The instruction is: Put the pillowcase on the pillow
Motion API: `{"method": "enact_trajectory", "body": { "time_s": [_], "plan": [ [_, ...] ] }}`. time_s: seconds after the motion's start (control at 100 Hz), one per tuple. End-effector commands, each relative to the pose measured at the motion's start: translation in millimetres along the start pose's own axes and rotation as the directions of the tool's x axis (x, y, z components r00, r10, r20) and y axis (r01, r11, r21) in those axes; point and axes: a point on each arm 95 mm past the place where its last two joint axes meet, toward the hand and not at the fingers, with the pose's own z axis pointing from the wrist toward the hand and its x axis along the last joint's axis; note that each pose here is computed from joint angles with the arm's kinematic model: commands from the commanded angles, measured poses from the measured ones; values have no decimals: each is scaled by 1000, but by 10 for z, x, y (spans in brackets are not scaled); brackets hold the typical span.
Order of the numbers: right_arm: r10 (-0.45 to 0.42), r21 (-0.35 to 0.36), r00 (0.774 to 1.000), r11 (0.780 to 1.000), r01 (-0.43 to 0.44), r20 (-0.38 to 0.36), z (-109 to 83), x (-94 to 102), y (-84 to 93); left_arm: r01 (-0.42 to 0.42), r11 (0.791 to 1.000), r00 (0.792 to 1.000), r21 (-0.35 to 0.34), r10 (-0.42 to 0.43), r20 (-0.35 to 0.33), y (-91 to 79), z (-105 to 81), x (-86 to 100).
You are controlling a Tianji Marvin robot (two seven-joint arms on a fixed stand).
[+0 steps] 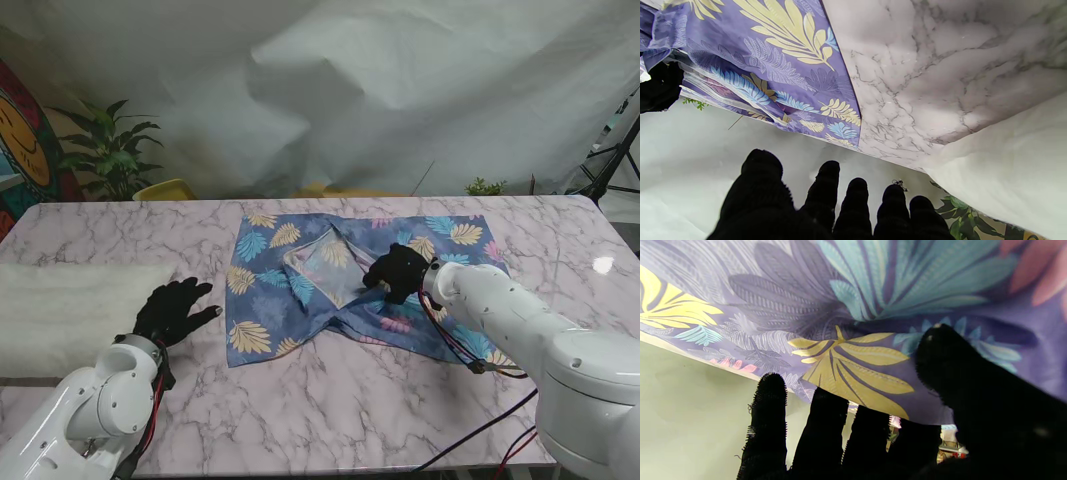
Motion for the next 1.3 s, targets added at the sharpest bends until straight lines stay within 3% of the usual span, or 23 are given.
{"method": "enact_trajectory", "body": {
  "time_s": [0.0, 0.34, 0.61, 0.78, 1.03, 1.29],
  "plan": [
    [1, 2, 1000, 1000, -1, 16, -23, 4, -51, 8, 1000, 1000, -14, -8, 2, 24, 16, -12],
    [108, -171, 988, 981, -88, 112, -139, -77, -25, 19, 1000, 1000, -11, -19, 5, 26, 26, -28],
    [42, -327, 984, 945, 18, 173, -494, 39, 152, 20, 1000, 1000, -17, -20, -12, 36, 53, 4],
    [19, -424, 980, 903, 69, 200, -743, 196, 275, 19, 1000, 1000, -19, -20, -22, 45, 66, 19],
    [14, -501, 975, 859, 101, 220, -965, 468, 283, 28, 999, 999, -27, -29, -38, 60, 99, 42],
    [-6, -545, 976, 829, 126, 216, -1095, 473, 528, 30, 999, 998, -36, -33, -61, 80, 149, 85]
  ]
}}
